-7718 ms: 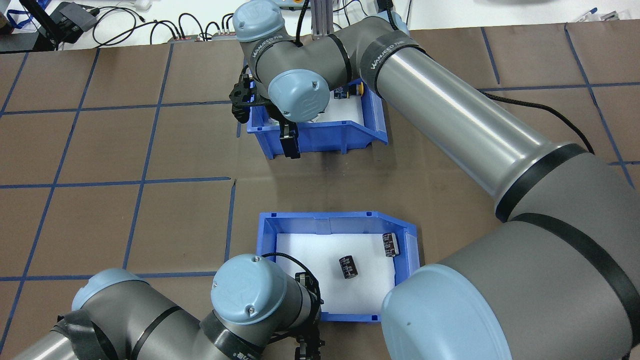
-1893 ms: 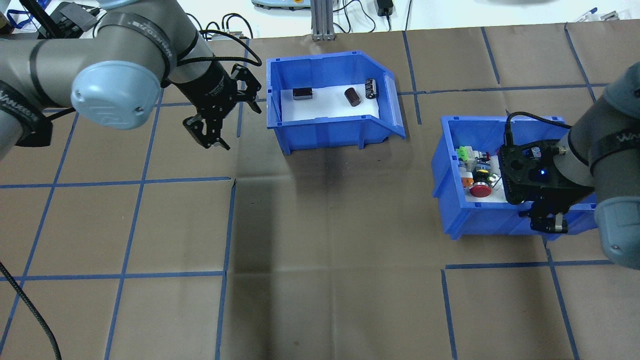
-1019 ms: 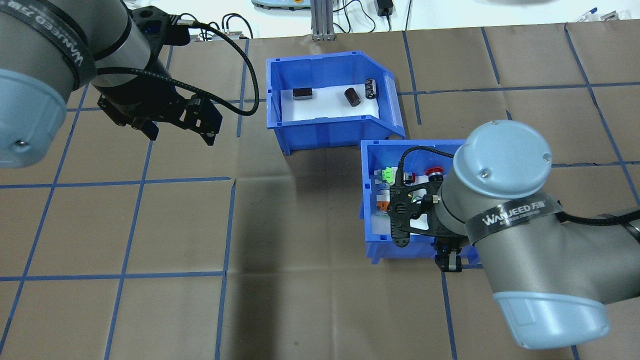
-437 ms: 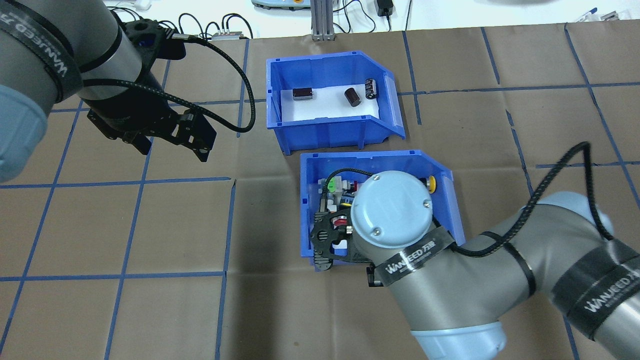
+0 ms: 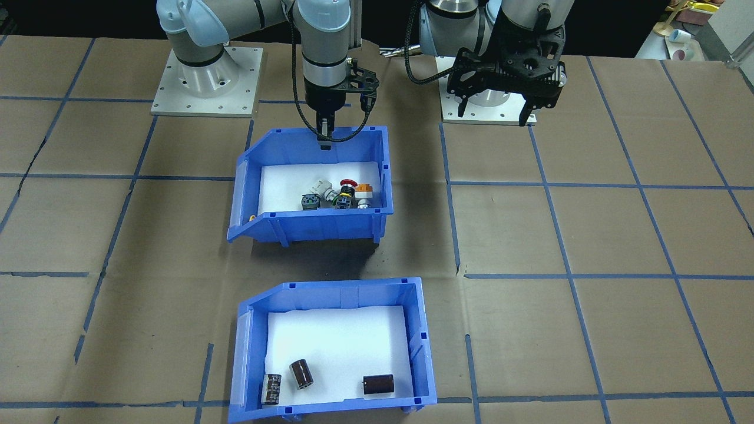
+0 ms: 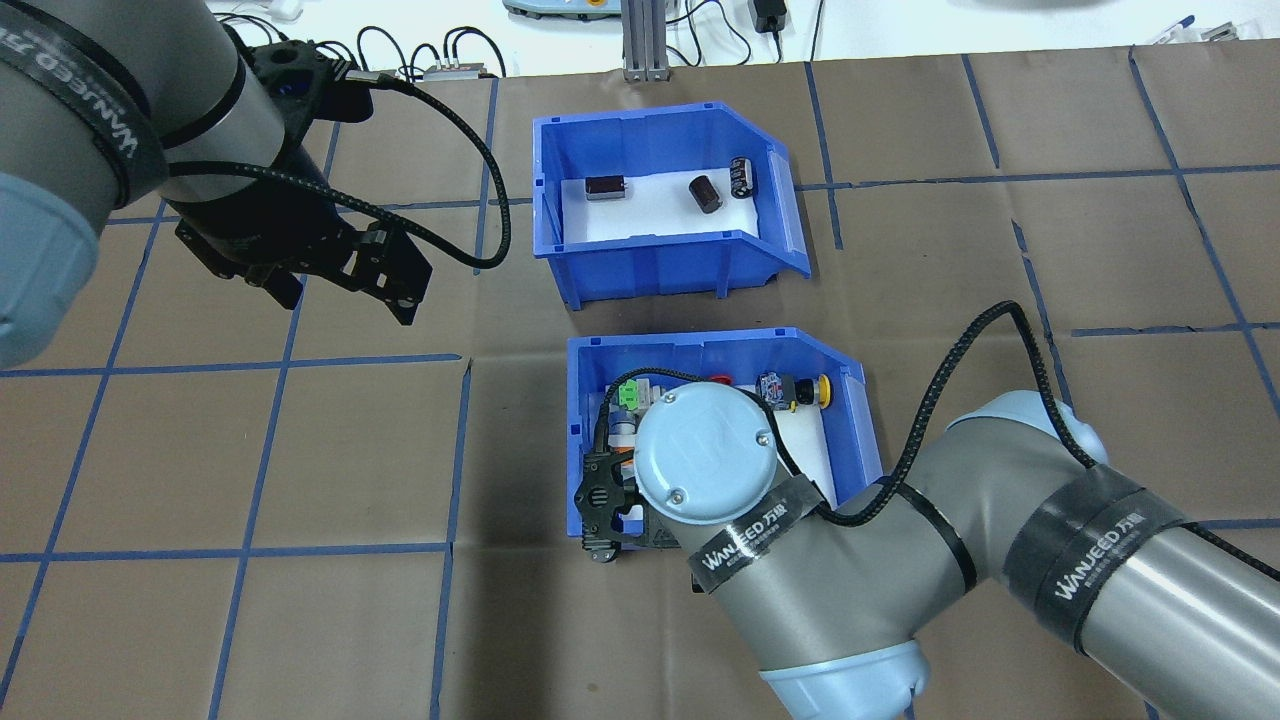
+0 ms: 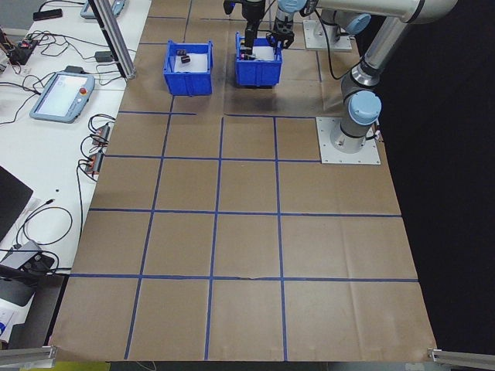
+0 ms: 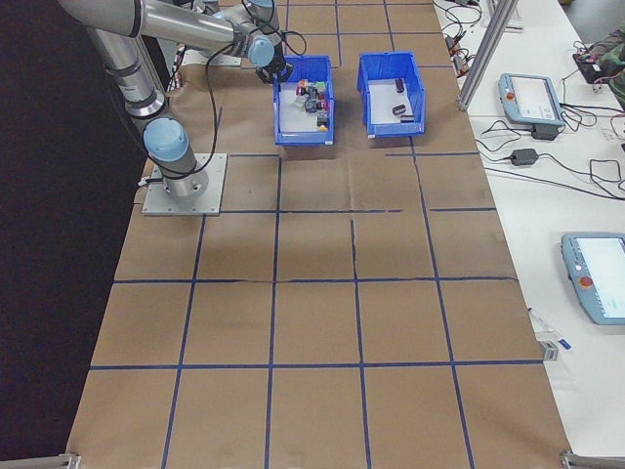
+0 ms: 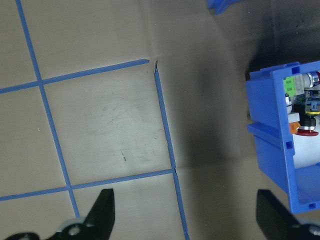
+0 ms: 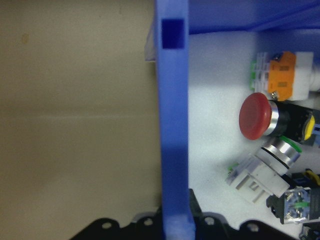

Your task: Place battery box in front

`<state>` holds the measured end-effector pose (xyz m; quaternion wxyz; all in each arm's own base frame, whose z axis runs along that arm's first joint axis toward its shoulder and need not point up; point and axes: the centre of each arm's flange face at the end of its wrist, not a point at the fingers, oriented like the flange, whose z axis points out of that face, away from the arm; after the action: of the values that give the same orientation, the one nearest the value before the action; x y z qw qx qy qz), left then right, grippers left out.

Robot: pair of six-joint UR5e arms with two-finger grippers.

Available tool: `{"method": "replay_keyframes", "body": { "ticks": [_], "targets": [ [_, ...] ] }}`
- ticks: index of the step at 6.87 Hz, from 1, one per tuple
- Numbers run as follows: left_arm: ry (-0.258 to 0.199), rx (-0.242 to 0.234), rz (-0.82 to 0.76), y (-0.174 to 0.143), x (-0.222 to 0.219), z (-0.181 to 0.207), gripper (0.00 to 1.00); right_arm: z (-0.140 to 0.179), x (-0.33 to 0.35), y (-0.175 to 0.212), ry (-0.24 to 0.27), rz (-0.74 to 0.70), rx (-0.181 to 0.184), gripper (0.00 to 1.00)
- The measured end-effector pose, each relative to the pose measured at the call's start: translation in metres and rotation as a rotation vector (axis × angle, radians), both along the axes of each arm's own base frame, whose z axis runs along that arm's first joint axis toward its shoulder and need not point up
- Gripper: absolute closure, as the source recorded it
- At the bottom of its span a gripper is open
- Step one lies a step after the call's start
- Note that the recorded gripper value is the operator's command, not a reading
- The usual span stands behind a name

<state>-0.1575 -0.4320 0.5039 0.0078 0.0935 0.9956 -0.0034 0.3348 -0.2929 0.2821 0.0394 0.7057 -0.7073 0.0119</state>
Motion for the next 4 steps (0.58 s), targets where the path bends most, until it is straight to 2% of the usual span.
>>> {"method": "replay_keyframes", "body": {
  "ticks": [1, 2, 4],
  "targets": [
    [0.000, 0.000, -0.008, 0.0001, 0.0000, 0.0001, 0.01, -0.0028, 0.0003, 0.0003, 0.005, -0.004, 0.006, 0.74],
    [0.002, 0.001, -0.012, 0.0003, -0.0005, -0.0004, 0.01, -0.0044, 0.0003, 0.0004, 0.007, -0.017, 0.010, 0.01],
    [0.006, 0.003, -0.014, 0.0002, -0.0014, -0.0013, 0.01, -0.0058, 0.0002, -0.0009, -0.004, -0.063, 0.020, 0.00]
  ]
}}
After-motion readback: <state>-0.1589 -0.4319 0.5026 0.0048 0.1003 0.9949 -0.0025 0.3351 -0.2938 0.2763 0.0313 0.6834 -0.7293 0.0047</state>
